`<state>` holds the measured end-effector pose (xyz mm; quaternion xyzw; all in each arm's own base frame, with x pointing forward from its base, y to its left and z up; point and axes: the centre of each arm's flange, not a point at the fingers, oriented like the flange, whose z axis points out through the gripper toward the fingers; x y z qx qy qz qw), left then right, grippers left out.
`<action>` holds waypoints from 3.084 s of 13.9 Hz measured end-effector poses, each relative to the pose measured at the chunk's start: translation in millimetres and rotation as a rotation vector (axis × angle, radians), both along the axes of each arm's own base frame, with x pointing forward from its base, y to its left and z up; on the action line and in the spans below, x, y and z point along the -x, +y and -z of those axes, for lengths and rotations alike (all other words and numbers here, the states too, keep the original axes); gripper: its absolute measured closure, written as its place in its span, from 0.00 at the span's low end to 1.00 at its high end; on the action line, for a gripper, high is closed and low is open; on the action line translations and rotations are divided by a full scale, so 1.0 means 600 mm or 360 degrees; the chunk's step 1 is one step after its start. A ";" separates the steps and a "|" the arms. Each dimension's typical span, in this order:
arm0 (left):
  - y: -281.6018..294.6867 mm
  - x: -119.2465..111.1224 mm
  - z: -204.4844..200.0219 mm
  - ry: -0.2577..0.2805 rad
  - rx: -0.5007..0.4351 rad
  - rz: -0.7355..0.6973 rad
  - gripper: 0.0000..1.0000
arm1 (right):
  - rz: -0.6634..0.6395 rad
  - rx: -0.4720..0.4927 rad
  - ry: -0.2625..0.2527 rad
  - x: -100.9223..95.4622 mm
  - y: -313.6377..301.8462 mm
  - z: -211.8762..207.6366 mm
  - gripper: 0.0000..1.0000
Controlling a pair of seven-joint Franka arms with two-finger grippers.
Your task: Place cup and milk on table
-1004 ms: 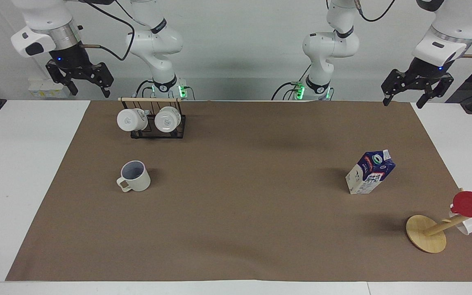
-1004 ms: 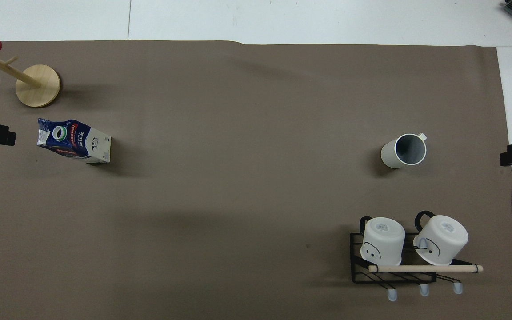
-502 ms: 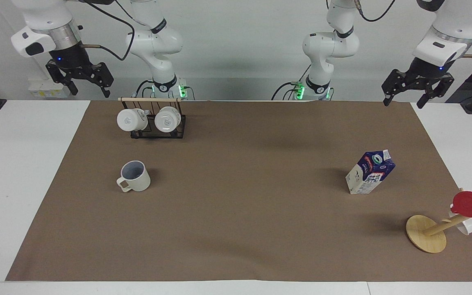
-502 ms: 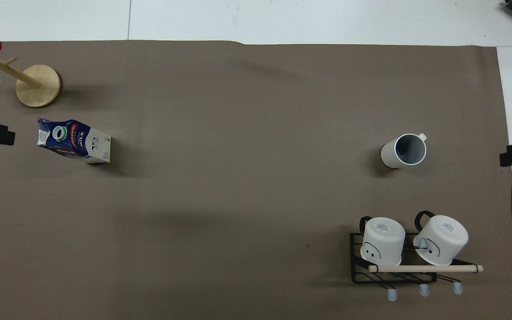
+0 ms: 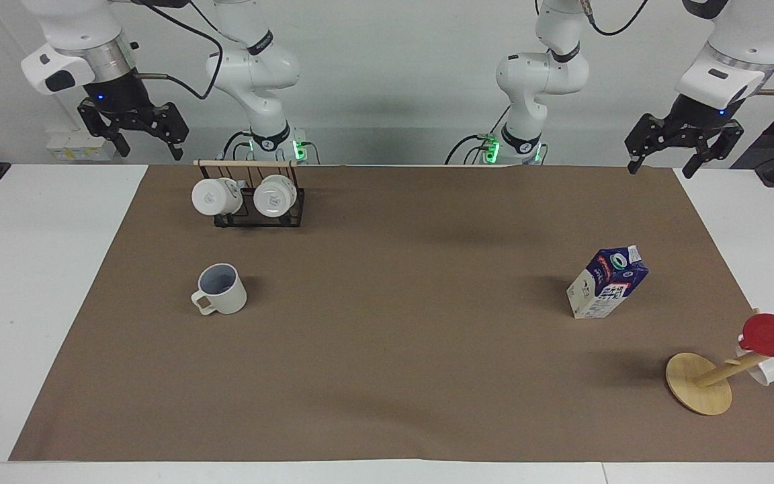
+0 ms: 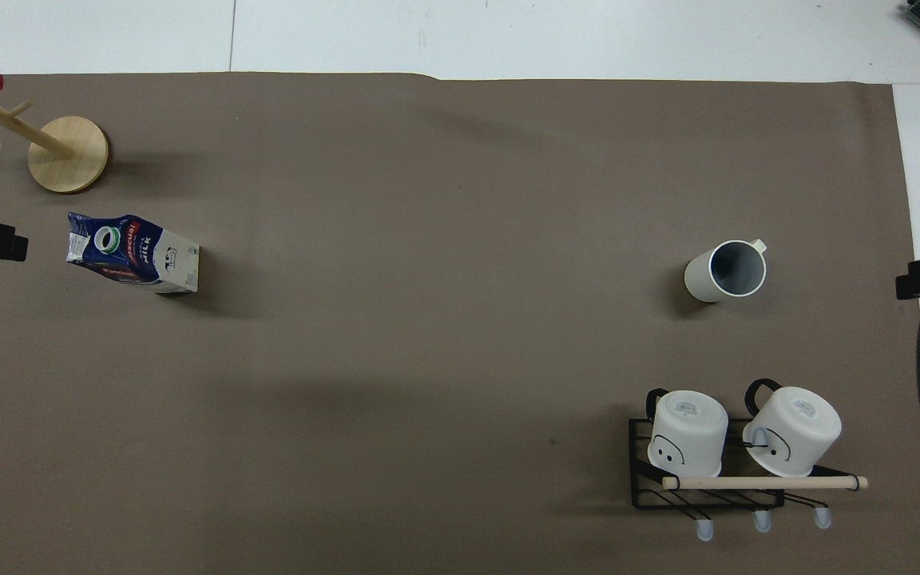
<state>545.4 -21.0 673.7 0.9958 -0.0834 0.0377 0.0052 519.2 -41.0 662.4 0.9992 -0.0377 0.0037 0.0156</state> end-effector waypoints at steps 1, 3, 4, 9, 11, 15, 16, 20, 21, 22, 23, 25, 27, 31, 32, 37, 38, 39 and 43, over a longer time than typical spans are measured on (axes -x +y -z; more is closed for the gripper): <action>0.000 0.000 0.000 0.0000 0.0000 0.0001 0.00 | 0.0000 0.0000 0.0000 0.000 0.000 0.000 0.00; -0.001 0.000 0.000 0.0000 0.0000 0.0003 0.00 | -0.0001 0.0000 0.0001 0.000 0.000 0.000 0.00; -0.001 0.000 0.000 0.0000 0.0000 0.0003 0.00 | -0.0002 0.0000 0.0000 0.000 0.001 0.000 0.00; -0.001 0.000 0.000 0.0000 0.0000 0.0003 0.00 | -0.0037 0.0003 -0.0033 -0.014 0.018 0.033 0.00; -0.001 0.000 0.000 0.0000 0.0000 0.0003 0.00 | -0.0077 0.0004 -0.0069 -0.031 0.044 0.077 0.00; -0.001 0.000 0.000 -0.0004 0.0000 0.0003 0.00 | -0.0116 0.0012 -0.0077 -0.070 0.079 0.214 0.00; -0.001 -0.001 -0.001 -0.0014 0.0000 0.0003 0.00 | -0.0128 0.0016 -0.0071 -0.082 0.087 0.250 0.00; -0.001 -0.004 -0.004 -0.0037 0.0001 0.0003 0.00 | -0.0149 0.0030 -0.0098 -0.120 0.132 0.372 0.00; -0.001 -0.004 -0.004 -0.0038 0.0001 0.0004 0.00 | -0.0155 0.0032 -0.0103 -0.124 0.138 0.392 0.00; -0.002 -0.004 -0.004 -0.0039 0.0001 0.0004 0.00 | -0.0159 0.0034 -0.0108 -0.127 0.140 0.412 0.00; -0.002 -0.004 -0.004 -0.0039 0.0001 0.0004 0.00 | -0.0161 0.0034 -0.0114 -0.125 0.140 0.434 0.00; -0.002 -0.005 -0.004 -0.0044 0.0001 0.0004 0.00 | -0.0161 0.0033 -0.0125 -0.114 0.136 0.472 0.00; -0.002 -0.005 -0.005 -0.0049 0.0002 0.0004 0.00 | -0.0162 0.0031 -0.0143 -0.102 0.134 0.502 0.00; -0.002 -0.007 -0.004 -0.0061 0.0002 0.0004 0.00 | -0.0151 0.0030 -0.0180 -0.094 0.124 0.541 0.03; -0.002 -0.008 -0.004 -0.0065 0.0002 0.0004 0.00 | -0.0150 0.0031 -0.0193 -0.095 0.122 0.543 0.06; -0.003 -0.009 -0.003 -0.0067 0.0002 0.0005 0.00 | -0.0135 0.0033 -0.0216 -0.098 0.112 0.551 0.66; -0.003 -0.009 -0.002 -0.0066 0.0002 0.0005 0.00 | -0.0136 0.0032 -0.0216 -0.098 0.112 0.551 0.75; -0.003 -0.009 -0.002 -0.0065 0.0002 0.0005 0.00 | -0.0139 0.0032 -0.0219 -0.099 0.114 0.551 0.87; -0.003 -0.009 0.000 -0.0059 0.0002 0.0005 0.00 | -0.0102 0.0026 -0.0248 -0.111 0.121 0.525 0.96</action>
